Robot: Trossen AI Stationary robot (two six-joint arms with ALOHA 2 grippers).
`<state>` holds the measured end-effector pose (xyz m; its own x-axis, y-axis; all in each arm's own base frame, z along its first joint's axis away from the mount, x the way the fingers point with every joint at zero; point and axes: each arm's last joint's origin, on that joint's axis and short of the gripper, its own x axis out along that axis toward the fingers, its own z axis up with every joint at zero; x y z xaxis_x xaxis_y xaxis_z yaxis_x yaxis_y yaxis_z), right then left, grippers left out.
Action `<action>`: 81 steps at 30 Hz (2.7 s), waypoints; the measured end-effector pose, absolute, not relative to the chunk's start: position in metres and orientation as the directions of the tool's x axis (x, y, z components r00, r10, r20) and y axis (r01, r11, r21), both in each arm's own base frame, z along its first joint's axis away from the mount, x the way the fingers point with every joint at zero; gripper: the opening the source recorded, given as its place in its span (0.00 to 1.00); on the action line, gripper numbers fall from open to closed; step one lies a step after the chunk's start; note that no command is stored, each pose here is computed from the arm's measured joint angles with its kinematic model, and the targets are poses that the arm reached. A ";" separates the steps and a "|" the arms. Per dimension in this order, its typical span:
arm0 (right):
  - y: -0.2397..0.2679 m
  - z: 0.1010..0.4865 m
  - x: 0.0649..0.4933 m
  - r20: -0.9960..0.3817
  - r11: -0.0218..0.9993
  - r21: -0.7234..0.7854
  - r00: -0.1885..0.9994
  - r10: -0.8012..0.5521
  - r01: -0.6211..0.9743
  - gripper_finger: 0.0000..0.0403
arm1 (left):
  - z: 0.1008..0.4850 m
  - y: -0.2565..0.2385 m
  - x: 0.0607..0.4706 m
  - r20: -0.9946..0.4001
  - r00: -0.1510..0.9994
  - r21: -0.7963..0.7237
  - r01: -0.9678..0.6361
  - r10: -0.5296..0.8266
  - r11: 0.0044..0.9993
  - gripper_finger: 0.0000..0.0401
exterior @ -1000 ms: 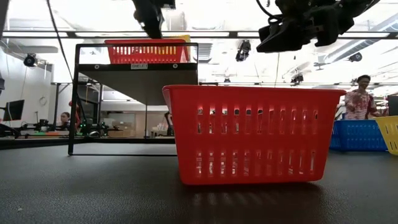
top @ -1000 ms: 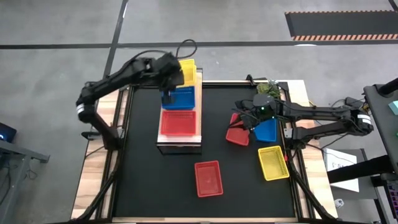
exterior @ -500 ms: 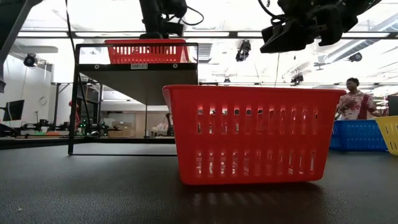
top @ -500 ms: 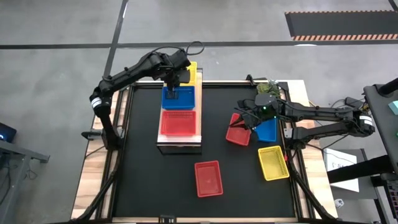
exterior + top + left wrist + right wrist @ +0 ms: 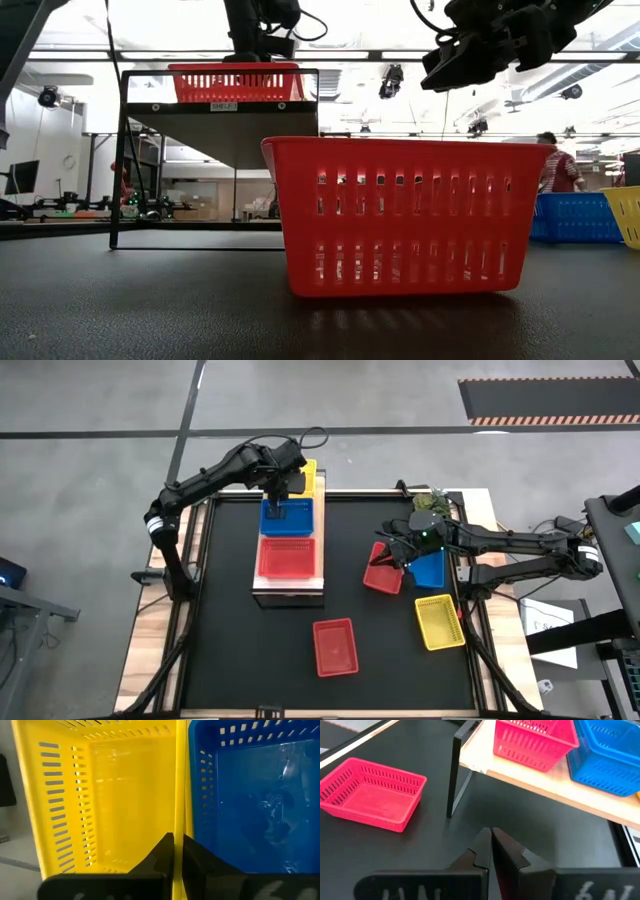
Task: Stack baskets on shelf by color
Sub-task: Stack the left yellow bin on top of the yellow bin on the shelf, then stack the top red bin on top of the red bin on the shelf
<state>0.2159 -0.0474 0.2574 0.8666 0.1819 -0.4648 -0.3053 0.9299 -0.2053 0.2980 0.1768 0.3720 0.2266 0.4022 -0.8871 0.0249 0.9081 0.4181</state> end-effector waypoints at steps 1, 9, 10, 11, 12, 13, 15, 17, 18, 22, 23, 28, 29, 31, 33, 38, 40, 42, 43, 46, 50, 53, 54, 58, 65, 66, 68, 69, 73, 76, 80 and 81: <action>-0.047 0.257 0.216 -0.465 0.930 -0.205 0.867 0.182 -0.305 0.02 | 0.372 0.177 0.298 -0.887 0.227 0.418 0.024 0.402 0.908 0.04; -0.047 0.256 0.216 -0.468 0.932 -0.198 0.865 0.183 -0.304 0.02 | 0.372 0.177 0.298 -0.886 0.228 0.418 0.020 0.403 0.908 0.22; -0.047 0.256 0.216 -0.468 0.932 -0.198 0.865 0.183 -0.304 0.02 | 0.373 0.177 0.298 -0.886 0.229 0.419 0.019 0.404 0.908 0.24; -0.047 0.256 0.216 -0.468 0.932 -0.198 0.865 0.183 -0.304 0.02 | 0.373 0.176 0.297 -0.885 0.230 0.420 0.018 0.405 0.907 0.26; -0.047 0.256 0.216 -0.468 0.932 -0.198 0.864 0.183 -0.304 0.02 | 0.375 0.175 0.296 -0.883 0.233 0.424 0.017 0.408 0.906 0.27; -0.047 0.256 0.216 -0.468 0.932 -0.198 0.865 0.183 -0.304 0.02 | 0.378 0.173 0.295 -0.879 0.239 0.428 0.018 0.412 0.903 0.28; -0.047 0.256 0.216 -0.468 0.932 -0.198 0.864 0.183 -0.304 0.02 | 0.385 0.166 0.290 -0.871 0.260 0.437 0.018 0.418 0.899 0.29; -0.047 0.256 0.216 -0.468 0.932 -0.198 0.864 0.183 -0.304 0.02 | 0.394 0.155 0.286 -0.860 0.287 0.437 -0.011 0.421 0.900 0.29; -0.047 0.256 0.216 -0.469 0.932 -0.197 0.864 0.183 -0.304 0.02 | 0.399 0.150 0.284 -0.852 0.307 0.433 -0.042 0.424 0.901 0.29; -0.047 0.254 0.215 -0.470 0.938 -0.180 0.863 0.183 -0.297 0.02 | 0.417 0.116 0.279 -0.813 0.421 0.379 -0.140 0.402 0.915 0.29; -0.047 0.254 0.215 -0.471 0.939 -0.178 0.863 0.183 -0.296 0.02 | 0.422 0.106 0.278 -0.794 0.466 0.368 -0.144 0.391 0.919 0.29; -0.047 0.249 0.216 -0.439 0.946 -0.168 0.881 0.178 -0.276 0.02 | 0.428 0.049 0.286 -0.655 0.685 0.364 -0.084 0.319 0.927 0.29; -0.048 0.248 0.217 -0.428 0.950 -0.161 0.886 0.177 -0.268 0.02 | 0.428 0.038 0.288 -0.623 0.724 0.360 -0.071 0.296 0.930 0.29; -0.047 0.246 0.216 -0.426 0.955 -0.143 0.887 0.177 -0.259 0.02 | 0.426 0.017 0.289 -0.556 0.794 0.355 -0.041 0.246 0.934 0.30; -0.047 0.244 0.216 -0.431 0.961 -0.117 0.885 0.177 -0.250 0.02 | 0.419 -0.004 0.289 -0.500 0.843 0.361 -0.007 0.200 0.933 0.30; -0.044 0.244 0.216 -0.429 0.970 -0.058 0.883 0.190 -0.236 0.02 | 0.392 -0.039 0.291 -0.353 0.922 0.384 -0.012 0.159 0.923 0.30; -0.042 0.244 0.217 -0.427 0.971 -0.035 0.882 0.199 -0.236 0.02 | 0.382 -0.048 0.290 -0.305 0.939 0.397 -0.025 0.157 0.918 0.30; -0.040 0.245 0.218 -0.428 0.976 -0.002 0.882 0.196 -0.218 0.02 | 0.374 -0.053 0.289 -0.266 0.948 0.410 -0.051 0.172 0.911 0.30; -0.039 0.246 0.218 -0.429 0.982 0.014 0.886 0.177 -0.189 0.02 | 0.371 -0.055 0.288 -0.250 0.950 0.417 -0.071 0.189 0.906 0.30; -0.037 0.252 0.221 -0.433 0.997 0.036 0.898 0.079 -0.070 0.02 | 0.364 -0.054 0.283 -0.237 0.934 0.454 -0.135 0.266 0.881 0.30; -0.035 0.262 0.225 -0.459 0.989 0.104 0.887 -0.046 0.105 0.02 | 0.363 -0.048 0.271 -0.221 0.883 0.495 -0.264 0.414 0.828 0.30; -0.033 0.269 0.228 -0.503 0.959 0.193 0.860 -0.083 0.206 0.02 | 0.362 -0.044 0.260 -0.214 0.844 0.520 -0.329 0.493 0.788 0.30; -0.032 0.271 0.229 -0.521 0.949 0.220 0.850 -0.080 0.224 0.02 | 0.361 -0.043 0.255 -0.210 0.840 0.521 -0.338 0.501 0.784 0.30; -0.023 0.275 0.238 -0.571 0.924 0.297 0.820 -0.031 0.242 0.02 | 0.352 -0.038 0.236 -0.197 0.842 0.509 -0.350 0.502 0.786 0.30; -0.003 0.290 0.263 -0.616 0.804 0.487 0.787 0.037 0.342 0.02 | 0.333 -0.034 0.212 -0.154 0.856 0.519 -0.355 0.494 0.778 0.30; -0.003 0.291 0.266 -0.638 0.768 0.511 0.769 0.039 0.385 0.02 | 0.333 -0.033 0.208 -0.150 0.857 0.518 -0.357 0.493 0.778 0.30; -0.002 0.294 0.274 -0.697 0.695 0.530 0.716 0.030 0.486 0.02 | 0.335 -0.032 0.203 -0.139 0.859 0.510 -0.365 0.493 0.779 0.30; -0.003 0.294 0.277 -0.735 0.666 0.517 0.678 0.022 0.538 0.02 | 0.335 -0.031 0.200 -0.135 0.859 0.508 -0.368 0.493 0.779 0.30; -0.004 0.293 0.291 -0.885 0.628 0.359 0.466 -0.007 0.691 0.02 | 0.334 -0.028 0.189 -0.119 0.862 0.490 -0.380 0.492 0.784 0.30; -0.004 0.289 0.302 -0.956 0.649 0.214 0.294 -0.016 0.730 0.03 | 0.337 -0.029 0.184 -0.105 0.870 0.477 -0.381 0.482 0.792 0.30; -0.007 0.278 0.315 -0.993 0.654 0.078 0.115 -0.014 0.753 0.11 | 0.342 -0.030 0.176 -0.078 0.882 0.454 -0.383 0.465 0.804 0.30; -0.008 0.275 0.319 -0.996 0.652 0.062 0.092 -0.013 0.756 0.15 | 0.341 -0.030 0.175 -0.078 0.884 0.453 -0.381 0.462 0.806 0.30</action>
